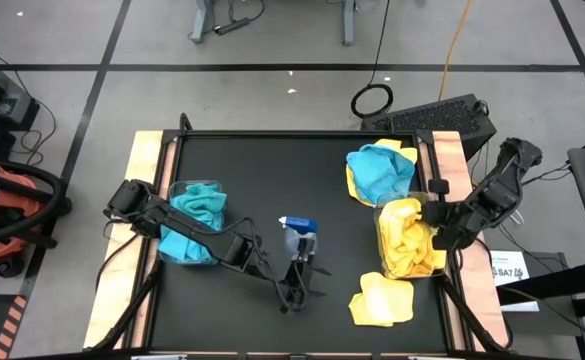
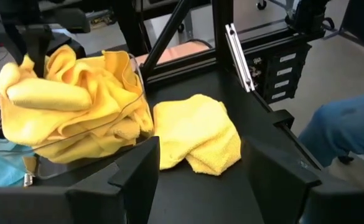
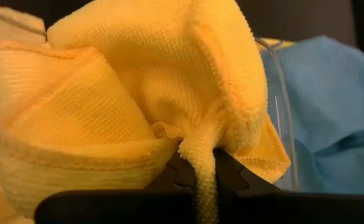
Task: Sort microfiber towel by color & place in baskets
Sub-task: Put the yellow microfiber cloth into the right transparent bin
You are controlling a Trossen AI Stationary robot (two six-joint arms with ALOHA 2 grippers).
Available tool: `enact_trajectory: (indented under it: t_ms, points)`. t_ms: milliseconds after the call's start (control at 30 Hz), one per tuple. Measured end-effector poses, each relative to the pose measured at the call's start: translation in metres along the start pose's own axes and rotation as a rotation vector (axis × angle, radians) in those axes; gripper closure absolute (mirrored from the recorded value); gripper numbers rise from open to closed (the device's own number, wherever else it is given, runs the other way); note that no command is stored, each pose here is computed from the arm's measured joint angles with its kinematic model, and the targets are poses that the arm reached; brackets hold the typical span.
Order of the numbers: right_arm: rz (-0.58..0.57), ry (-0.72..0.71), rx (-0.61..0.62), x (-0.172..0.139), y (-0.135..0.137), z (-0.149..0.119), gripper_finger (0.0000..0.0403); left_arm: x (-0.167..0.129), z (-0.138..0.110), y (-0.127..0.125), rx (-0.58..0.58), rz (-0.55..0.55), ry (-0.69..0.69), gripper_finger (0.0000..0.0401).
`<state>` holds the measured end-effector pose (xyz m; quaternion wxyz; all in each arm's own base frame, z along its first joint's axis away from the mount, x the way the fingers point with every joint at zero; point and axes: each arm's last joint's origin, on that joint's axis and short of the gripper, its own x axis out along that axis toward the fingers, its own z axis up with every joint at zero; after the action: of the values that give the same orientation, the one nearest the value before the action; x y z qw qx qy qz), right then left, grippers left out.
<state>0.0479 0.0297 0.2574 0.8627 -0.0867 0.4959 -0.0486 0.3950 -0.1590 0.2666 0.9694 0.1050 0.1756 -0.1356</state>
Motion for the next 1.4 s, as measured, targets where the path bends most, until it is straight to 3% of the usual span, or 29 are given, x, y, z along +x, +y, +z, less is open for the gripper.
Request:
enact_trajectory:
  t_ms: [233, 633, 900, 1133, 1400]
  points:
    - [-0.01, -0.016, 0.109, 0.006, 0.003, 0.0, 0.0399, 0.0, 0.002, 0.0, -0.003, 0.002, -0.018, 0.017]
    - [-0.003, -0.03, 0.133, 0.006, 0.005, 0.002, 0.0388, 0.0, 0.002, 0.0, 0.003, 0.003, -0.016, 0.017]
    - [0.003, -0.03, 0.139, 0.006, 0.005, 0.002, 0.0321, 0.001, 0.001, 0.004, 0.001, 0.012, -0.015, 0.017]
    - [0.004, -0.031, 0.141, 0.004, 0.004, 0.003, 0.0237, 0.001, 0.002, 0.01, -0.009, 0.026, -0.034, 0.017]
    - [0.081, -0.114, 0.206, -0.026, -0.005, 0.017, 0.0175, 0.001, 0.005, 0.014, 0.003, 0.039, -0.066, 0.017]
